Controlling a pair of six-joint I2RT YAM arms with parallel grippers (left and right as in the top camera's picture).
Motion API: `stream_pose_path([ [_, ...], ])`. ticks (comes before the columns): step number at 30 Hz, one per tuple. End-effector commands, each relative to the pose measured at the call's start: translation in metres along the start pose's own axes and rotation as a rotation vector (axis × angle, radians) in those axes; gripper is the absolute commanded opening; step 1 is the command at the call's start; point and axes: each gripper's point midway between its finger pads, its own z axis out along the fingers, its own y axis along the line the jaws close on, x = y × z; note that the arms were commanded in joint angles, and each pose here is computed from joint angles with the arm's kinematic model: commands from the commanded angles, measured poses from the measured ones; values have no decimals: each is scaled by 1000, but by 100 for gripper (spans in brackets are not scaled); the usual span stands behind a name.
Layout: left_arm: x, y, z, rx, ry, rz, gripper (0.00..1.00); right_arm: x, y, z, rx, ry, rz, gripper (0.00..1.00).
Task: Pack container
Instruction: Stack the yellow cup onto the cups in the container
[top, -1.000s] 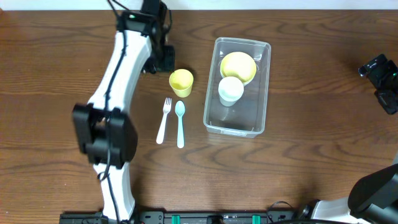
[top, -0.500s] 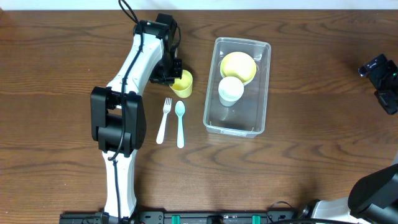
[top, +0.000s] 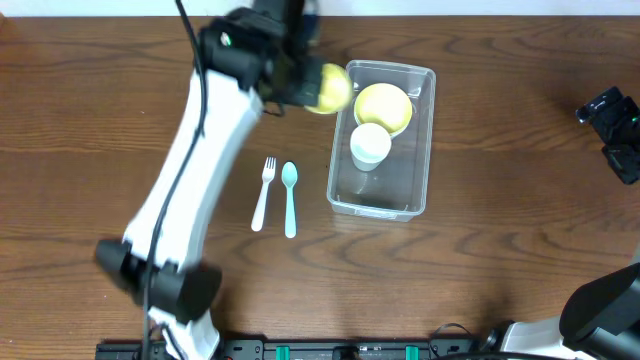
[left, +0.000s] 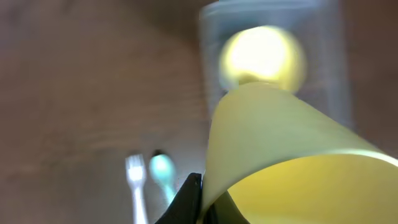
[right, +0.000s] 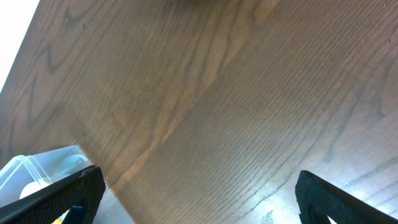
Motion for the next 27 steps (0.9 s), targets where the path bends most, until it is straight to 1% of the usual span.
stream_pose_path([
  [1, 17, -22, 28, -61, 71, 144, 6, 0, -3, 2, 10, 3, 0, 99],
  [3, 22, -30, 44, -87, 94, 186, 6, 0, -3, 2, 10, 3, 0, 99],
  [6, 29, -38, 73, -93, 144, 208, 6, 0, -3, 2, 10, 3, 0, 99],
  [13, 37, -21, 137, -167, 217, 209, 6, 0, -3, 2, 10, 3, 0, 99],
  [16, 40, -18, 153, -182, 233, 224, 7, 0, -3, 2, 10, 3, 0, 99],
  [17, 42, -18, 154, -182, 240, 227, 13, 0, -3, 2, 10, 3, 0, 99],
  [18, 43, -19, 153, -182, 245, 229, 31, 0, -3, 2, 10, 3, 0, 99],
  [19, 43, -20, 148, -181, 245, 231, 40, 0, -3, 2, 10, 3, 0, 99],
  [20, 42, -20, 142, -181, 244, 232, 45, 0, -3, 2, 10, 3, 0, 99],
  [21, 39, -22, 131, -179, 236, 232, 47, 0, -3, 2, 10, 3, 0, 99],
  [22, 37, -23, 120, -178, 230, 232, 51, 0, -3, 2, 10, 3, 0, 99],
  [25, 33, -21, 78, -181, 203, 226, 63, 0, -3, 2, 10, 3, 0, 99],
  [27, 35, -15, 52, -186, 198, 217, 64, 0, -3, 2, 10, 3, 0, 99],
])
